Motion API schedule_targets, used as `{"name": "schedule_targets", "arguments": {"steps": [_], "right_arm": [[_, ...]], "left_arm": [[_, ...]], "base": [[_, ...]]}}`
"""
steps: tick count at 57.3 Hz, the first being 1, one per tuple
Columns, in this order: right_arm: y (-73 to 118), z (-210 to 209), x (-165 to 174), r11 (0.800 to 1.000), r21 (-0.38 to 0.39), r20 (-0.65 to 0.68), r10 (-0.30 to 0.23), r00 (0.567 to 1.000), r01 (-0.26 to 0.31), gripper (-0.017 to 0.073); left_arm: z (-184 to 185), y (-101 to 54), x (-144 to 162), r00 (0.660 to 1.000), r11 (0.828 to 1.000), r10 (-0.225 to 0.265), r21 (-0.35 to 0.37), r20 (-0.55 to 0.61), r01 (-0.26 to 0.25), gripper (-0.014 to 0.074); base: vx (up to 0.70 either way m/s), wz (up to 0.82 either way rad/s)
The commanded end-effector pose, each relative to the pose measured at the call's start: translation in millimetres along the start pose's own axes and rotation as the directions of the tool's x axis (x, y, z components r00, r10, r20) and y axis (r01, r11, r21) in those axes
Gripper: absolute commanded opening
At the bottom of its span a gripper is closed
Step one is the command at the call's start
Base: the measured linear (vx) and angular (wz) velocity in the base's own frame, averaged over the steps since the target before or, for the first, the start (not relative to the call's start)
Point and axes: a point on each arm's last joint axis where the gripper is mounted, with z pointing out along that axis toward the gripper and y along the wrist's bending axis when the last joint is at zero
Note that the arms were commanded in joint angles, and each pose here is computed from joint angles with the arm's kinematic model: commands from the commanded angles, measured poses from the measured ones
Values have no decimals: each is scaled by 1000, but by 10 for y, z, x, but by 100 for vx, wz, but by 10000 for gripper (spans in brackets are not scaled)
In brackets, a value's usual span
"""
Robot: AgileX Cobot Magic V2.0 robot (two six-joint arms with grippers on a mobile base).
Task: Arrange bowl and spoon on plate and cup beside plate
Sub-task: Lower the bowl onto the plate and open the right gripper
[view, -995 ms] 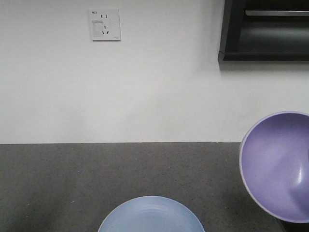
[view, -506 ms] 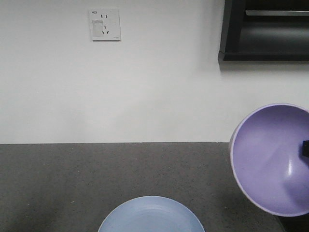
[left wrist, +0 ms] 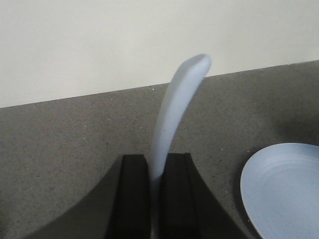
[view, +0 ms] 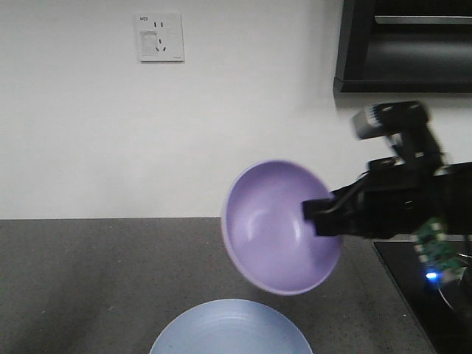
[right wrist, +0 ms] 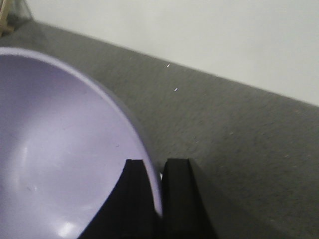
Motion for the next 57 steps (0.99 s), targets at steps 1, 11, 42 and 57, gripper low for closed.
{"name": "schedule_targets", "arguments": {"steps": [1,11,42,57], "right_arm": [[119,179,-112,999,39,-10,11,1000,-11,-9],[59,591,170,981,175,-226,125,966,-85,-9],[31,1139,564,972,135,-422,233,876,-193,14],[51,1136,580,976,111,-443,217,870,-187,77]], "left_arm": [[-56,-5,-163,993,1000,-9,-1,116,9,-3],[-56,-5,-162,993,1000,-9,-1,115,9,-3],[-56,-5,-163,993,1000,-9,-1,116,9,-3],[-56,-5,-163,993,1000,-9,-1,116,9,-3]], "base": [[0,0],[0,0],[0,0],[0,0]]}}
